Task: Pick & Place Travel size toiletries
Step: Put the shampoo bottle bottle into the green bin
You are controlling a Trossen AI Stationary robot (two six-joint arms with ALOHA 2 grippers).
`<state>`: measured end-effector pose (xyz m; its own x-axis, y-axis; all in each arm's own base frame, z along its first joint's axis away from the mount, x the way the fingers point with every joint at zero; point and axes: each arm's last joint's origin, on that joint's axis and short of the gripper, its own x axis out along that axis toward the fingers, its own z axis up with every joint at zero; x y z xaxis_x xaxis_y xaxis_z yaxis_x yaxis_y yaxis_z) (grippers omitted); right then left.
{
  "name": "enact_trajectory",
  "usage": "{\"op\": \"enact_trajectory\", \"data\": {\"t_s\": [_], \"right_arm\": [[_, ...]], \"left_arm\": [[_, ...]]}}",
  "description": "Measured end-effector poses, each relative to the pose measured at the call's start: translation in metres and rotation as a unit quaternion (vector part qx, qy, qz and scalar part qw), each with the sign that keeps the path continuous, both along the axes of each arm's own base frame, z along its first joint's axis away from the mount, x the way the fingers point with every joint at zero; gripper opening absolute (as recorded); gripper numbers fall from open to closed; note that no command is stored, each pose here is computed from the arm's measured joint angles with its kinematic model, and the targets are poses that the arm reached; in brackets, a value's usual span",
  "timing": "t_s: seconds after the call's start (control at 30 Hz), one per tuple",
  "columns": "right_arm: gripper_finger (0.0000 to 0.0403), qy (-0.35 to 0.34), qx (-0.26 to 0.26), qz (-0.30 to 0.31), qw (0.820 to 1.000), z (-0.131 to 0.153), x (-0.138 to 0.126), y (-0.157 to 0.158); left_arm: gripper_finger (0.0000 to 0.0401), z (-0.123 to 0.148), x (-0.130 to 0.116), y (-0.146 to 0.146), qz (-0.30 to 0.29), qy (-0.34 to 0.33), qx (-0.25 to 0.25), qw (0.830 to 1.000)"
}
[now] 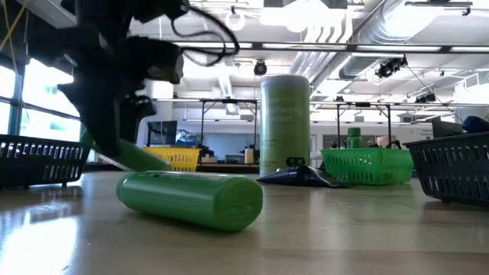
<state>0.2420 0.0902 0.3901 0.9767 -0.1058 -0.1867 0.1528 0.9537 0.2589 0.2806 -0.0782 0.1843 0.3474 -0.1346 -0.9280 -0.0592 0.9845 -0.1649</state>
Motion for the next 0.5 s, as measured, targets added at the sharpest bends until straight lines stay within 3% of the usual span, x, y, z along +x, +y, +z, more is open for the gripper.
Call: {"op": "enact_trajectory", "data": {"t_s": [0.3, 0.5], "right_arm": [[0.0258, -0.039, 0.017, 0.028, 0.999, 0.021, -0.030, 0.000], [0.0258, -0.038, 0.037, 0.079, 0.995, 0.026, -0.046, 0.002]], "left_arm": [[0.0175, 0.006, 0.003, 0.000, -0.003, -0.012, 0.017, 1.000], [0.0174, 0.009, 0.004, 0.000, -0.001, -0.015, 0.015, 1.000]]}}
